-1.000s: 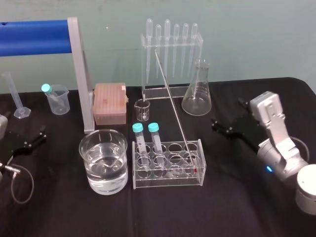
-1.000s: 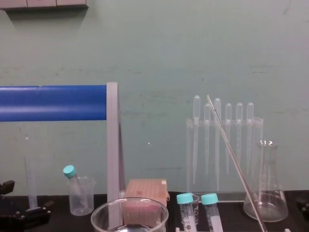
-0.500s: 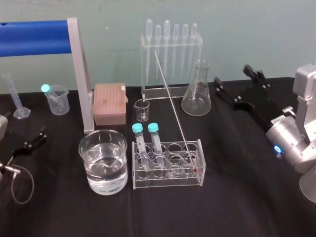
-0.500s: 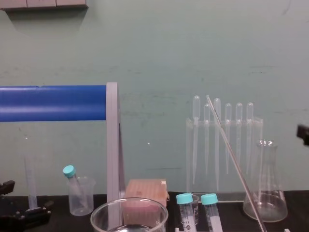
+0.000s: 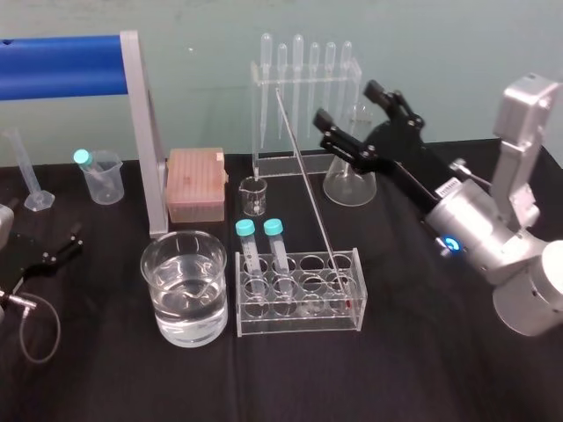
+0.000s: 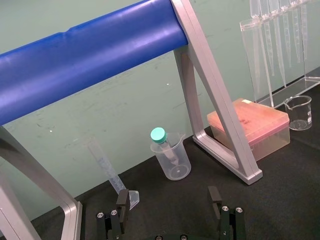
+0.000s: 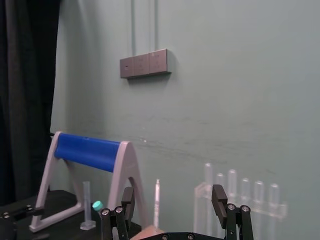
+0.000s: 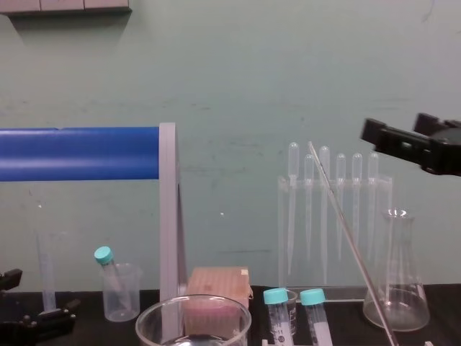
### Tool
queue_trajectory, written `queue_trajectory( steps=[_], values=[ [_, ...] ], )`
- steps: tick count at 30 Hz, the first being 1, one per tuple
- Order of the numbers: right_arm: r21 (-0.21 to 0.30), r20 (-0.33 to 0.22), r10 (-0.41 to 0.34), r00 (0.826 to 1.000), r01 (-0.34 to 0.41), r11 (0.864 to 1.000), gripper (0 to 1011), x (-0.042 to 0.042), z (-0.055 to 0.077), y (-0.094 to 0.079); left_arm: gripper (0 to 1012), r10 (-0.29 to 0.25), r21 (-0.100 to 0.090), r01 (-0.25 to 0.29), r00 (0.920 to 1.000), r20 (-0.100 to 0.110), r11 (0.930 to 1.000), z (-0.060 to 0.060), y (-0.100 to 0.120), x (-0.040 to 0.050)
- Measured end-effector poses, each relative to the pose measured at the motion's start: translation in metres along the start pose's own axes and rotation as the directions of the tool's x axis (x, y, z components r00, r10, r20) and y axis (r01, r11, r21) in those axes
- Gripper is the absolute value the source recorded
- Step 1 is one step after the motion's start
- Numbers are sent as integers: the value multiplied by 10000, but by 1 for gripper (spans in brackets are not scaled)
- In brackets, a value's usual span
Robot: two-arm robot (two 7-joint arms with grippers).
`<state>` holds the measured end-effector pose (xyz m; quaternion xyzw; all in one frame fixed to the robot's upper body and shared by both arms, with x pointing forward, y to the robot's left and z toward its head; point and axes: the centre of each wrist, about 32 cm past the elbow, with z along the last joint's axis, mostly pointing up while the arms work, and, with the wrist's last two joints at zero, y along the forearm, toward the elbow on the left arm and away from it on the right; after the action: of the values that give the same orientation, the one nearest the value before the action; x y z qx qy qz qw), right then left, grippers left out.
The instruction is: Hold the thermometer with one hand and immerse one end into the beaker, then reinsert it into the test tube rack.
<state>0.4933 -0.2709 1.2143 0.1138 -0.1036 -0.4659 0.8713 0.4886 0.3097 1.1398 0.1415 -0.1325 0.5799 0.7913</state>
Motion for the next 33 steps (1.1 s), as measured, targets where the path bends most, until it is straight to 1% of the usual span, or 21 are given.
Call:
queue_trajectory(
  steps=[5, 7, 10, 11, 17, 23, 25, 27, 30, 31, 33],
  values=[
    [-336, -186, 118, 9998, -124, 9994, 1004, -74, 18, 155, 1008, 1, 0, -1, 10000, 0, 10000, 0, 0, 0],
    [-689, -217, -4, 9998, -11, 9976, 1004, -125, 32, 235, 1008, 1, -1, -1, 10000, 0, 10000, 0, 0, 0],
    [-976, -239, -110, 9997, 86, 9952, 1004, -156, 40, 279, 1008, 1, 0, -1, 10000, 0, 10000, 0, 0, 0],
    [-1196, -236, -162, 9996, 133, 9927, 1004, -176, 45, 305, 1008, 0, 0, 0, 10000, 0, 10000, 0, 0, 0],
    [-1869, -220, -114, 9997, 71, 9823, 1004, -218, 31, 382, 1008, 0, 0, 0, 10000, 0, 10000, 0, 0, 0],
    [-2293, -272, -79, 9996, 15, 9734, 1004, -236, -2, 410, 1008, 1, 0, -1, 10000, 0, 10000, 0, 0, 0],
    [-2508, -370, -119, 9992, 23, 9680, 1004, -229, -14, 406, 1008, 0, 0, 0, 10000, 0, 10000, 0, 0, 0],
    [-2564, -416, -128, 9991, 17, 9666, 1004, -227, -20, 403, 1008, 0, 0, 0, 10000, 0, 10000, 0, 0, 0],
    [-2823, -728, -179, 9972, -34, 9593, 1004, -198, -46, 391, 1008, 0, 0, 0, 10000, 0, 10000, 0, 0, 0],
    [-2967, -931, -230, 9954, -57, 9550, 1004, -183, -65, 384, 1008, 0, 0, 0, 10000, 0, 10000, 0, 0, 0],
    [-3104, -1175, -282, 9927, -98, 9505, 1004, -161, -85, 377, 1008, 0, 0, 0, 10000, 0, 10000, 0, 0, 0]
  ],
)
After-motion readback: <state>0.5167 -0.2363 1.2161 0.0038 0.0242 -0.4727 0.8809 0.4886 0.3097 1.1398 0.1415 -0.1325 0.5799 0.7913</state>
